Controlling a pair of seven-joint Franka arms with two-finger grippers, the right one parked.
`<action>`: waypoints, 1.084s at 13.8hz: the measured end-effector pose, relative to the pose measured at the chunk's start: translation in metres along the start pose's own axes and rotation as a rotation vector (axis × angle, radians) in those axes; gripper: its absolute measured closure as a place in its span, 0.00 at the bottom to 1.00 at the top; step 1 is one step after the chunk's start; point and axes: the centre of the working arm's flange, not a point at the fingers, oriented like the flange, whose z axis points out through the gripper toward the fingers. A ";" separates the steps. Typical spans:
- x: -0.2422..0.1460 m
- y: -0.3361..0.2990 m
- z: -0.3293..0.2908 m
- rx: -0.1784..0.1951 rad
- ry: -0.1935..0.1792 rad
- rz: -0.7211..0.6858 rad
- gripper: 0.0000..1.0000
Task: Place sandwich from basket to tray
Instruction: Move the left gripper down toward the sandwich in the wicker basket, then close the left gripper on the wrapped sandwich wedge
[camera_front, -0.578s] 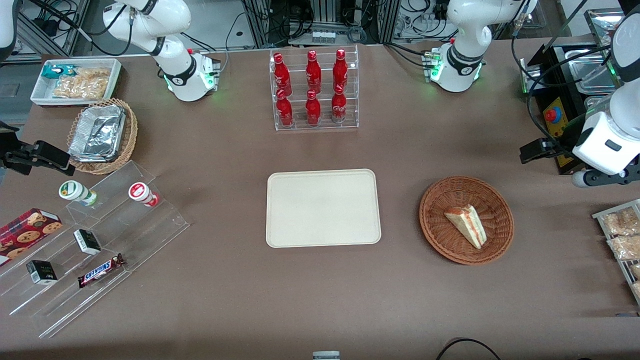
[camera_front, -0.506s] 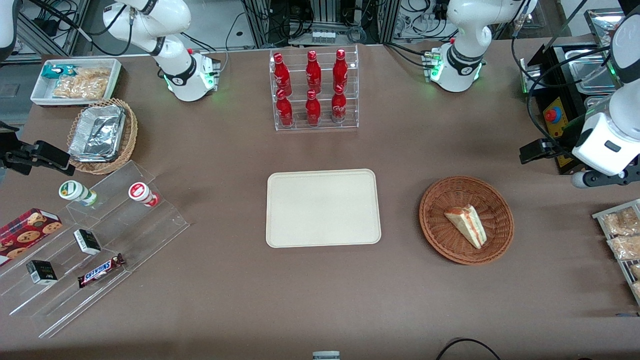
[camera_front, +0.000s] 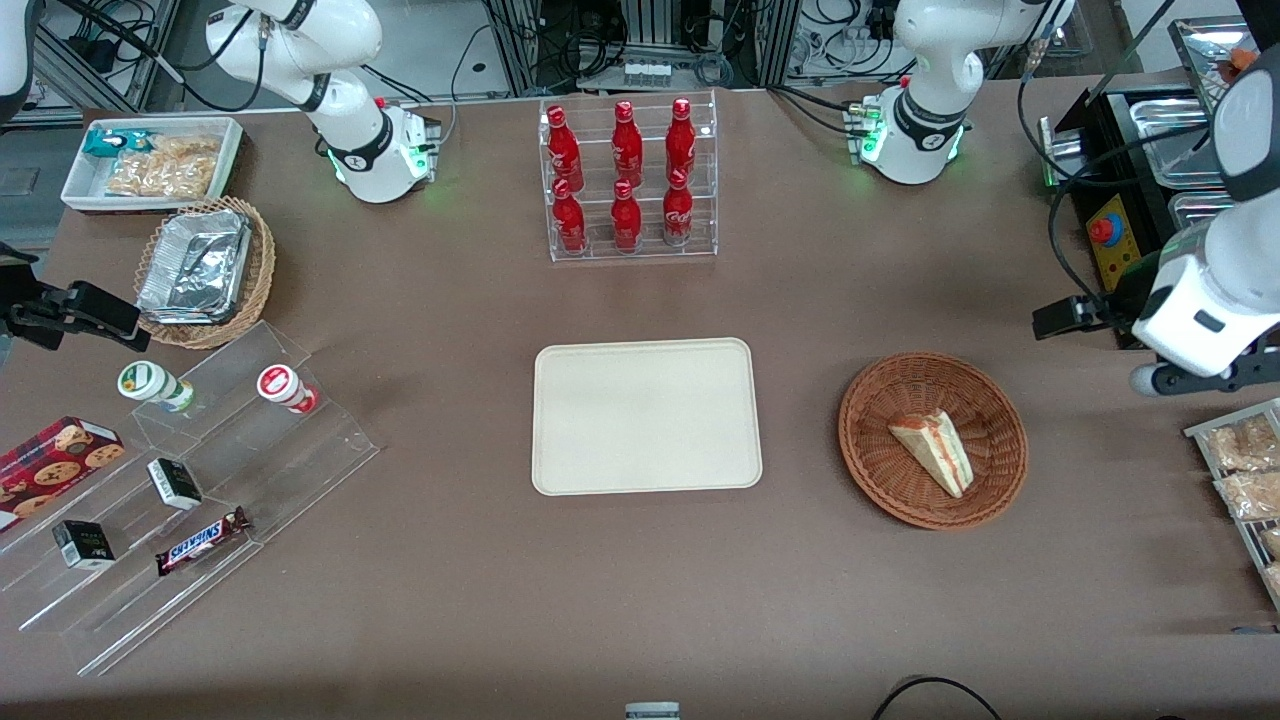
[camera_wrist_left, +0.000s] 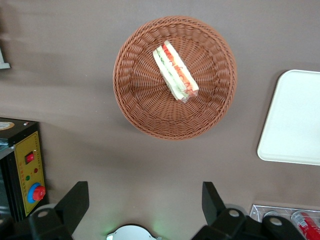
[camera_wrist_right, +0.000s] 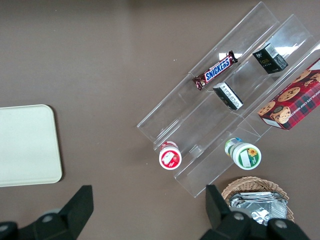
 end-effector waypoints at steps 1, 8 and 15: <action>0.014 -0.003 0.018 -0.003 -0.019 -0.011 0.00; 0.111 0.010 0.218 -0.035 -0.098 -0.409 0.00; 0.118 0.037 0.258 -0.051 -0.077 -0.628 0.00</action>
